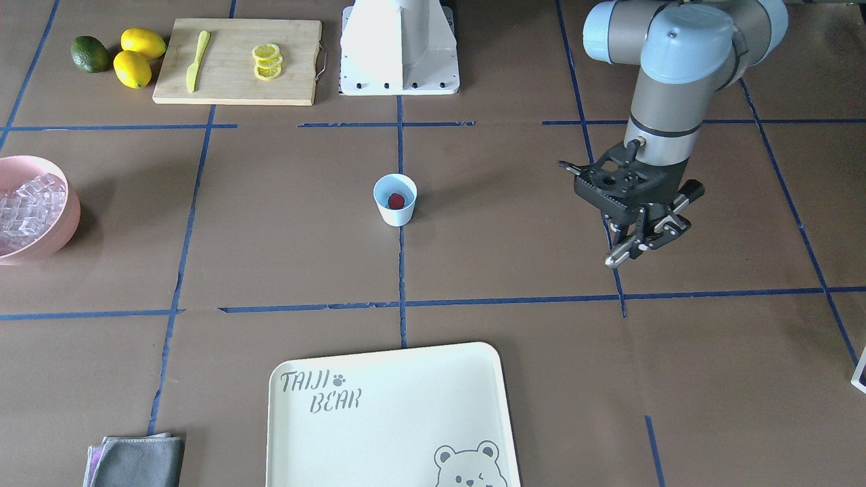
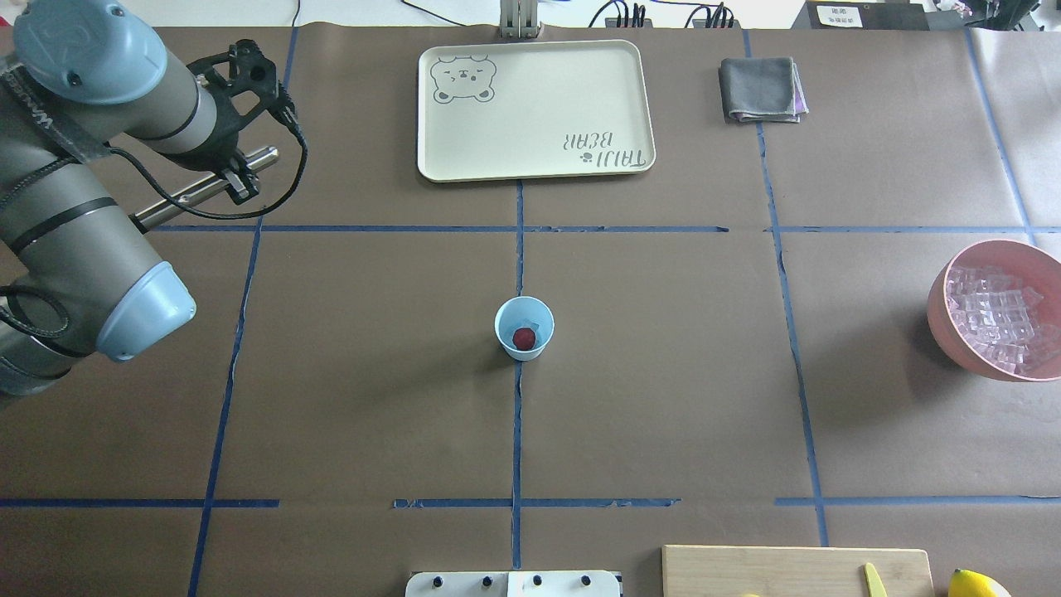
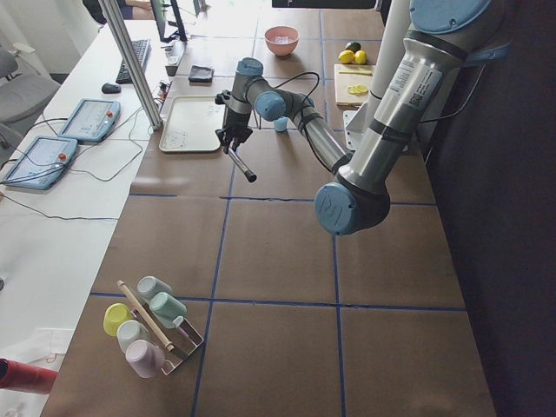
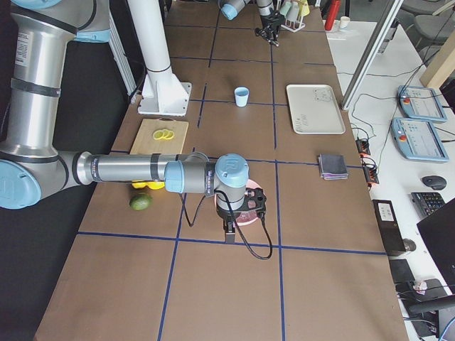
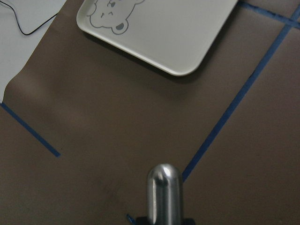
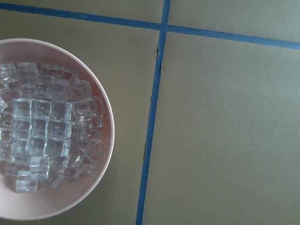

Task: Mash ice and strawberries in cup
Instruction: 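Lift the muddler out of the cup and carry it back with the left gripper, then lower the muddler onto the table and open the left gripper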

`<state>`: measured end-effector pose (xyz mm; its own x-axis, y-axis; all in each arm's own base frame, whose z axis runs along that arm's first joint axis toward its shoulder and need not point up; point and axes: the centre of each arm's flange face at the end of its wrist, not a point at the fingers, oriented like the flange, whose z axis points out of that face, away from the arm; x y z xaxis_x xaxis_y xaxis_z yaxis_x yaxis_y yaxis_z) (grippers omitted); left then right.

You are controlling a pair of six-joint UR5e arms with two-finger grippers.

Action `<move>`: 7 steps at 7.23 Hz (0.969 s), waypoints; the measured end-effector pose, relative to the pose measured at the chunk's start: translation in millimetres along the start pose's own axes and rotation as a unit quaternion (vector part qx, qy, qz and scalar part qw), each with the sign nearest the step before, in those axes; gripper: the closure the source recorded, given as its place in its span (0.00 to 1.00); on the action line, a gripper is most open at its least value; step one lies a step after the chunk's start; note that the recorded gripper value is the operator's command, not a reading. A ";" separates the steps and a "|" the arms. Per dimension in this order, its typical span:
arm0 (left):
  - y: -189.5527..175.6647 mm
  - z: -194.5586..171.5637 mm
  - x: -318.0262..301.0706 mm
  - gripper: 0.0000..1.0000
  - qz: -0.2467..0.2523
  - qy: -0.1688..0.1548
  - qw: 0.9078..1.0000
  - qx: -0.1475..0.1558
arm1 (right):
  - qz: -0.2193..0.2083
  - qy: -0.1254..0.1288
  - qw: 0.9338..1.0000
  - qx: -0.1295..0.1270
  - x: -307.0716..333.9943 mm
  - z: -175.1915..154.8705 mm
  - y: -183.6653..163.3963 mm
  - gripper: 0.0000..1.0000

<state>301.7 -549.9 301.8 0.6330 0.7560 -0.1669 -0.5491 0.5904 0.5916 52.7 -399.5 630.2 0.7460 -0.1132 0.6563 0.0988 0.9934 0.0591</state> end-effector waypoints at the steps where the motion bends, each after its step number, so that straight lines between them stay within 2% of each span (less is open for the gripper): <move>1: 28.2 3.2 -35.6 1.00 -0.034 0.005 0.999 -0.037 | 0.000 0.000 1.000 0.000 0.1 0.1 0.3 0.01; 2: 62.0 4.0 -74.2 0.97 -0.081 0.027 0.995 -0.059 | 0.000 0.000 1.000 0.000 0.0 0.0 0.4 0.01; 3: 99.7 6.4 -110.9 0.94 -0.142 0.052 0.986 -0.074 | 0.000 0.000 1.000 0.000 -0.1 -0.1 0.5 0.00; 4: 136.8 11.9 -136.0 0.94 -0.218 0.064 0.970 -0.088 | 0.000 0.000 1.000 0.000 -0.1 0.0 0.5 0.00; 5: 170.7 22.0 -147.3 0.94 -0.293 0.066 0.948 -0.107 | 0.000 0.000 1.000 0.000 -0.1 0.0 0.5 0.01; 6: 201.2 34.7 -149.5 0.94 -0.341 0.065 0.930 -0.122 | 0.000 0.000 1.000 0.000 -0.1 -0.1 0.5 0.00; 7: 231.5 49.7 -147.8 0.94 -0.366 0.063 0.920 -0.125 | 0.000 0.000 1.000 0.000 -0.2 -0.1 0.5 0.00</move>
<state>108.2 -539.0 502.6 0.8233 0.1467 -0.5484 -0.1188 0.9892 0.0862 52.7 -399.0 630.0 0.7460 -0.1134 0.6562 0.0988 0.9933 0.0593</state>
